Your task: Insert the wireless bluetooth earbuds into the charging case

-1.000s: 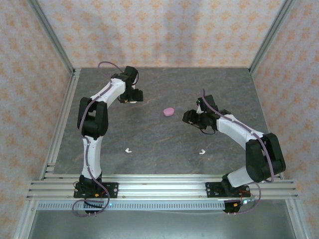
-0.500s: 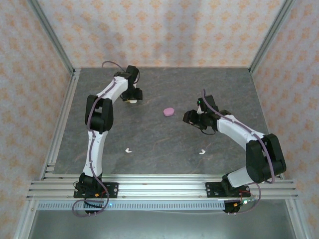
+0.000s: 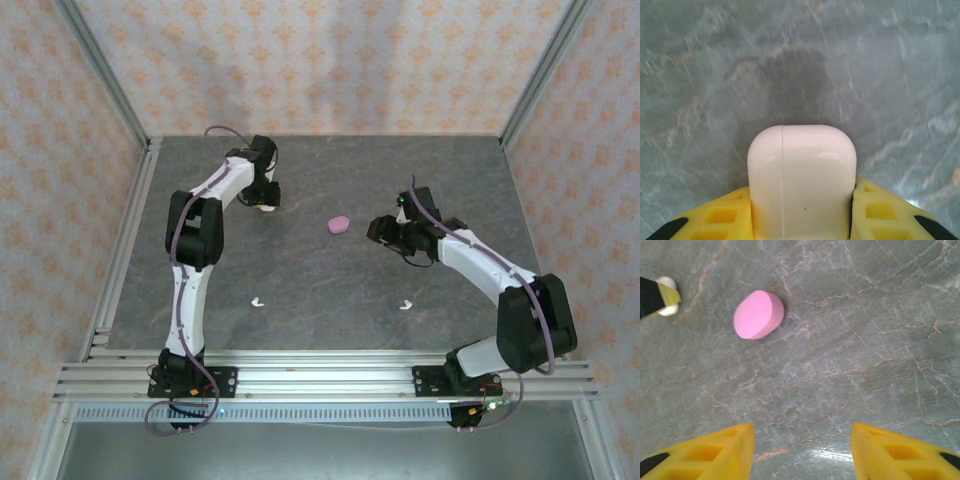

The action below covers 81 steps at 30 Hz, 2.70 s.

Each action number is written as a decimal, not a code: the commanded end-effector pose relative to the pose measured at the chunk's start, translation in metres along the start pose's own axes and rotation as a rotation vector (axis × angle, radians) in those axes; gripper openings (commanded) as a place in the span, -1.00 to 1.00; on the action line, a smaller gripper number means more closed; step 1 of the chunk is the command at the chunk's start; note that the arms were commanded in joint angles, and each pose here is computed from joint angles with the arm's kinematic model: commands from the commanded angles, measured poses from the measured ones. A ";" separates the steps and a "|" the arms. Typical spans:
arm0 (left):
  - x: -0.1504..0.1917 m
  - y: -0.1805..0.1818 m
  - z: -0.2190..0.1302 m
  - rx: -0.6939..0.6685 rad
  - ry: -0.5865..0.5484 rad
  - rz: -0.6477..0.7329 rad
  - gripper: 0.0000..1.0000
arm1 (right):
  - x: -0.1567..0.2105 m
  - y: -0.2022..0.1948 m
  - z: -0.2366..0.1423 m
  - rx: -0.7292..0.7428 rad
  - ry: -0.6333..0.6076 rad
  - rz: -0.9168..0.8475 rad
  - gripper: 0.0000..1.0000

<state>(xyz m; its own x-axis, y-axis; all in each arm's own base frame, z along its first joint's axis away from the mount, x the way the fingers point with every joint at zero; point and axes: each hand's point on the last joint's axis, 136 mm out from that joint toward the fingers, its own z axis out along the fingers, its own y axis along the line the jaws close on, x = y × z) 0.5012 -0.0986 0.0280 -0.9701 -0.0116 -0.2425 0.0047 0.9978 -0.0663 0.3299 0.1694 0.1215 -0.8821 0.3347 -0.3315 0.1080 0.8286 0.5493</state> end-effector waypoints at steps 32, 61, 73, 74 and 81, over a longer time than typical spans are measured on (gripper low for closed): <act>0.182 -0.183 -0.294 0.539 -0.504 0.887 -0.64 | 0.065 0.170 -0.145 -0.509 0.220 -0.287 0.09; 0.190 -0.180 -0.304 0.541 -0.529 0.937 -0.62 | 0.075 0.205 -0.123 -0.630 0.349 -0.262 -0.87; 0.169 -0.175 -0.335 0.555 -0.653 0.762 0.38 | 0.052 0.214 -0.133 -0.707 0.184 -0.208 -1.00; 0.164 -0.173 -0.341 0.562 -0.672 0.720 0.45 | 0.047 0.213 -0.134 -0.714 0.155 -0.196 -1.00; 0.140 -0.157 -0.377 0.756 -0.726 0.417 0.63 | 0.012 0.207 -0.158 -0.790 -0.067 -0.118 -1.00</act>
<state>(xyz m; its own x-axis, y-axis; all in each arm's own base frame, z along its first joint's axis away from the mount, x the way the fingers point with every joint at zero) 0.2693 -0.2326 0.3440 -0.4382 0.2220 -0.8710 0.7170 0.6708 -0.1897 0.2568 0.2868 0.3025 -0.9207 0.1629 -0.3547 -0.2695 0.3920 0.8796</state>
